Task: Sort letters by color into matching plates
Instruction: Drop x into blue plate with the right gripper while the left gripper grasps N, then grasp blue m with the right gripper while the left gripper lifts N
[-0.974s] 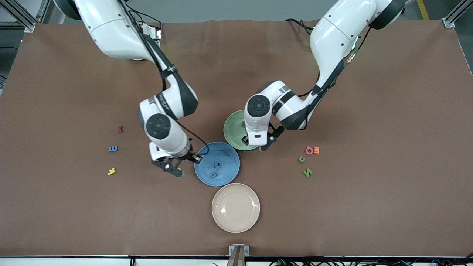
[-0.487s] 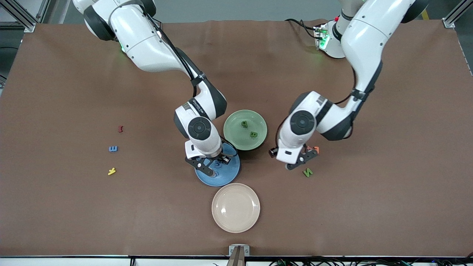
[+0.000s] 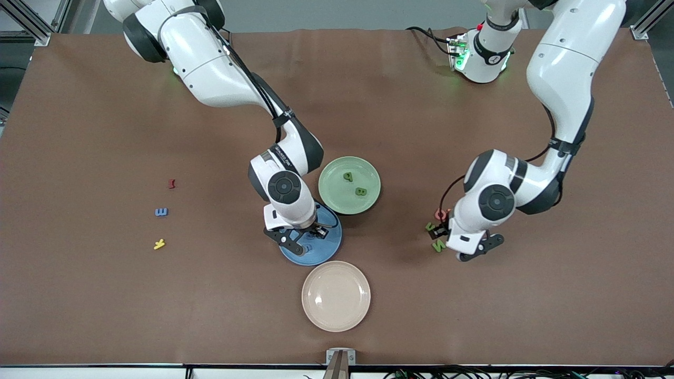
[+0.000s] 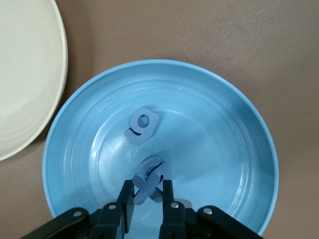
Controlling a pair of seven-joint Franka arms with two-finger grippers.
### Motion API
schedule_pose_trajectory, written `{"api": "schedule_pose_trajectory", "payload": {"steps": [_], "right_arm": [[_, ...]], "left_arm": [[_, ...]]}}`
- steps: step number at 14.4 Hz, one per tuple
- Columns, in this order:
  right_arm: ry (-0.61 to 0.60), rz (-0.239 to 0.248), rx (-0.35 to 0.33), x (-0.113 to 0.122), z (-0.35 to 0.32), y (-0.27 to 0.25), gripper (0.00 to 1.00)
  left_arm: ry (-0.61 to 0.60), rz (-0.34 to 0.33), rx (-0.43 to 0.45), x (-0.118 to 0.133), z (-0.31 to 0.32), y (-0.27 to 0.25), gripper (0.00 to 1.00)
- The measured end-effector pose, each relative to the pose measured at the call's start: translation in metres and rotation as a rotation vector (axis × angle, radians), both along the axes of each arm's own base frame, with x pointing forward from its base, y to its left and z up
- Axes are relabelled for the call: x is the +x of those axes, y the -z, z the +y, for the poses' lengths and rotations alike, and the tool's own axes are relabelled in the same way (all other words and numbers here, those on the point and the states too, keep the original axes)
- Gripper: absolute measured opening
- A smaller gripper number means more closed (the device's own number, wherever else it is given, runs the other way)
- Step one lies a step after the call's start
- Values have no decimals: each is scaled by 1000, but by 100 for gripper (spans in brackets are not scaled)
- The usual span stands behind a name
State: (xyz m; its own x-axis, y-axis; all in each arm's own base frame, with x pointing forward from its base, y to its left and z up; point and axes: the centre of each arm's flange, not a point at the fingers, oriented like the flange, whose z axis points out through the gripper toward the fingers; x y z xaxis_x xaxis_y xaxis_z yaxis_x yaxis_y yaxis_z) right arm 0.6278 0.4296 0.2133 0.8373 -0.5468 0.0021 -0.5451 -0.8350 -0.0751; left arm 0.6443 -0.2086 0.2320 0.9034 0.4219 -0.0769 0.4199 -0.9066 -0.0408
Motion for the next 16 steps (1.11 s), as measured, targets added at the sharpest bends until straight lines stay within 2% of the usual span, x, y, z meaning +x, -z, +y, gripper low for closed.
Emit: {"api": "schedule_pose_trajectory", "payload": {"steps": [1, 2, 6, 9, 11, 16], "right_arm": [[1, 0, 0, 0, 0, 0, 27], [3, 0, -1, 1, -1, 0, 33], [2, -1, -2, 1, -2, 0, 72], [8, -3, -5, 5, -5, -3, 100], [-3, 2, -18, 17, -21, -11, 100], [-160, 59, -58, 50, -117, -42, 100]], "left_arm": [[-8, -3, -5, 4, 10, 3, 78], [-19, -11, -12, 7, 17, 6, 78], [-61, -59, -50, 13, 16, 21, 78], [-114, -64, -61, 12, 6, 32, 75], [-125, -62, -65, 13, 2, 36, 75], [-140, -62, -80, 19, -14, 49, 75]]}}
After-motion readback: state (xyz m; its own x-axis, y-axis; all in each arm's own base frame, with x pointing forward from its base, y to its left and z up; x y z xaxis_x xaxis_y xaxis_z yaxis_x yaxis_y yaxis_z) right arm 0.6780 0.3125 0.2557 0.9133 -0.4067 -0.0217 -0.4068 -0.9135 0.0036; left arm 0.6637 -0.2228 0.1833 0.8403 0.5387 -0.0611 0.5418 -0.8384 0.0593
